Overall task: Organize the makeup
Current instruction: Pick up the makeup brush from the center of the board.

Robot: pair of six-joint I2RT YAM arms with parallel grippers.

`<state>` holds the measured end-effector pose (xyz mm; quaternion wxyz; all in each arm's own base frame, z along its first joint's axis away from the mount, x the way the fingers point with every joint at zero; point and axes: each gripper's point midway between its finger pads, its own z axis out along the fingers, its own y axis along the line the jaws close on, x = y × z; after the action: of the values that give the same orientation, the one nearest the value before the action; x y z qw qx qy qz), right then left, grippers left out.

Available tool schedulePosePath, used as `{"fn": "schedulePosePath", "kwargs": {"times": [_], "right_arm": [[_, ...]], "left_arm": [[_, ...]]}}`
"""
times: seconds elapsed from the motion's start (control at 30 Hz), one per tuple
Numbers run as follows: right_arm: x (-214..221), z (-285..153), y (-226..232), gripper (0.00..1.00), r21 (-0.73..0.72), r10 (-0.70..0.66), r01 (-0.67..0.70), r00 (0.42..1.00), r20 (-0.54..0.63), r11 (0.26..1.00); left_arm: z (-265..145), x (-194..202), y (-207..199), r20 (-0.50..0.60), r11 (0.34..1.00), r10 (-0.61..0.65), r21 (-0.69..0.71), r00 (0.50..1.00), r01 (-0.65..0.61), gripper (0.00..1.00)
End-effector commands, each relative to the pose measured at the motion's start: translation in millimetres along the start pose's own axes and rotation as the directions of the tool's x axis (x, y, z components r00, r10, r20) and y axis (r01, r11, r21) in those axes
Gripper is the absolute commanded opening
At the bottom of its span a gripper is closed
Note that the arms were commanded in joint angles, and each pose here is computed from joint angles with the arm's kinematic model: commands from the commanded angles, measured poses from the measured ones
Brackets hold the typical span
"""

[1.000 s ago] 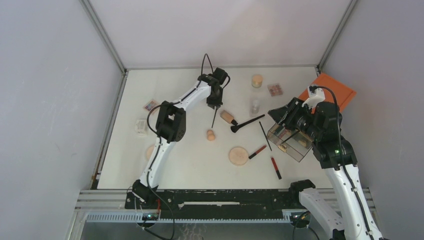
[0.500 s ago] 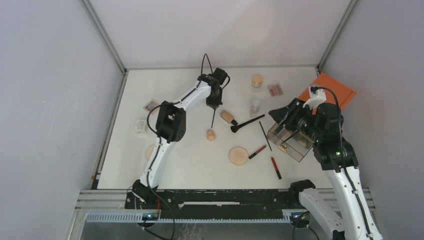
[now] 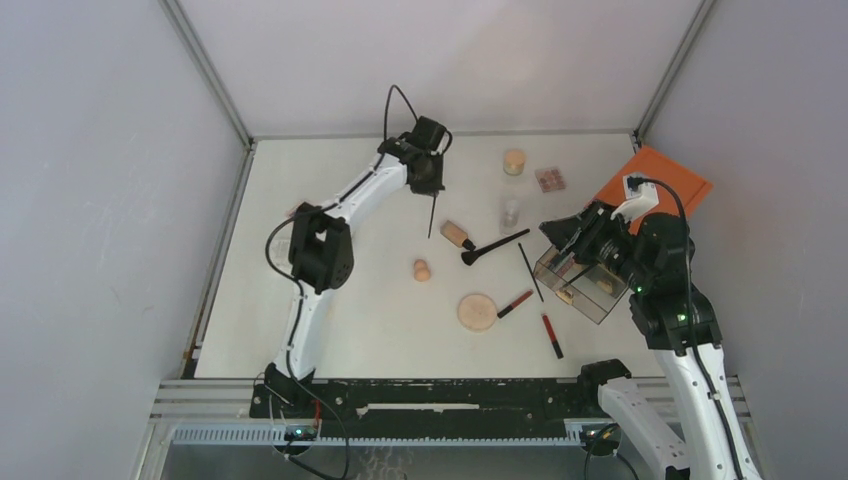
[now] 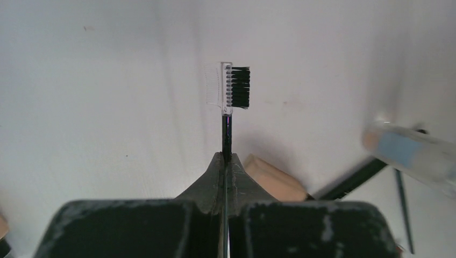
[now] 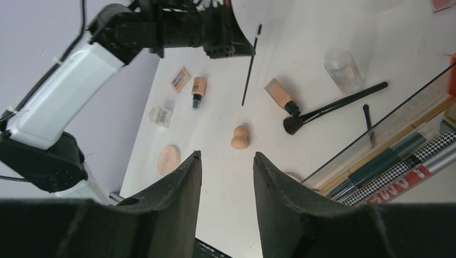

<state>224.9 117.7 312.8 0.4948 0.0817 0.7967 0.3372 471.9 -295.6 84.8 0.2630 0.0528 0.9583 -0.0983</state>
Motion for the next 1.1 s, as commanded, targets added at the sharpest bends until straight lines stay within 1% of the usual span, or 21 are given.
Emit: {"fn": "schedulePosePath", "kwargs": {"times": [0.0, 0.17, 0.27, 0.33, 0.5, 0.6, 0.63, 0.73, 0.8, 0.9, 1.07], "right_arm": [[-6.6, -1.3, 7.3, 0.48, -0.028, -0.006, 0.007, 1.0, 0.029, 1.0], [-4.9, 1.3, 15.0, 0.48, -0.071, -0.004, 0.004, 1.0, 0.008, 0.997], [-2.8, 7.5, 28.6, 0.47, -0.136, -0.014, 0.012, 1.0, -0.013, 0.991], [0.7, 13.1, 40.1, 0.47, -0.18, -0.03, 0.025, 0.999, -0.025, 0.983], [9.1, 35.1, 59.6, 0.47, -0.241, -0.064, 0.049, 0.996, -0.054, 0.969], [17.4, 51.6, 66.1, 0.47, -0.277, -0.06, 0.033, 0.994, -0.092, 0.96], [19.6, 56.4, 68.2, 0.48, -0.291, -0.056, 0.025, 0.993, -0.101, 0.956], [27.0, 69.0, 74.6, 0.48, -0.331, -0.045, -0.002, 0.99, -0.134, 0.944], [31.9, 75.7, 79.4, 0.49, -0.352, -0.043, -0.014, 0.987, -0.153, 0.936], [40.0, 81.3, 89.2, 0.51, -0.396, -0.046, -0.029, 0.983, -0.178, 0.918], [46.5, 90.4, 99.4, 0.51, -0.434, -0.029, -0.062, 0.98, -0.199, 0.899]], "left_arm": [[-70.9, -55.5, -16.3, 0.19, 0.996, -0.039, 0.087, 0.981, 0.023, 0.0], [-108.6, -64.7, -28.8, 0.226, 0.986, -0.057, 0.168, 0.972, 0.019, 0.0], [-135.1, -63.1, -41.9, 0.233, 0.966, -0.083, 0.258, 0.969, 0.021, 0.0], [-154.1, -58.6, -54.1, 0.236, 0.938, -0.1, 0.345, 0.967, 0.013, 0.0], [-204.6, -41.6, -84.9, 0.251, 0.818, -0.159, 0.574, 0.955, -0.015, 0.0], [-235.7, -33.1, -95.9, 0.262, 0.746, -0.193, 0.665, 0.945, -0.032, 0.0], [-242.0, -27.7, -97.1, 0.25, 0.727, -0.207, 0.686, 0.946, -0.022, 0.0], [-273.3, -22.1, -107.1, 0.25, 0.634, -0.269, 0.773, 0.93, -0.024, 0.0], [-285.6, -16.9, -111.7, 0.234, 0.585, -0.294, 0.811, 0.927, -0.02, 0.0], [-296.3, -11.2, -118.8, 0.209, 0.535, -0.306, 0.845, 0.929, -0.014, 0.0], [-303.5, -5.7, -128.0, 0.188, 0.497, -0.293, 0.867, 0.937, -0.018, 0.0]]}}
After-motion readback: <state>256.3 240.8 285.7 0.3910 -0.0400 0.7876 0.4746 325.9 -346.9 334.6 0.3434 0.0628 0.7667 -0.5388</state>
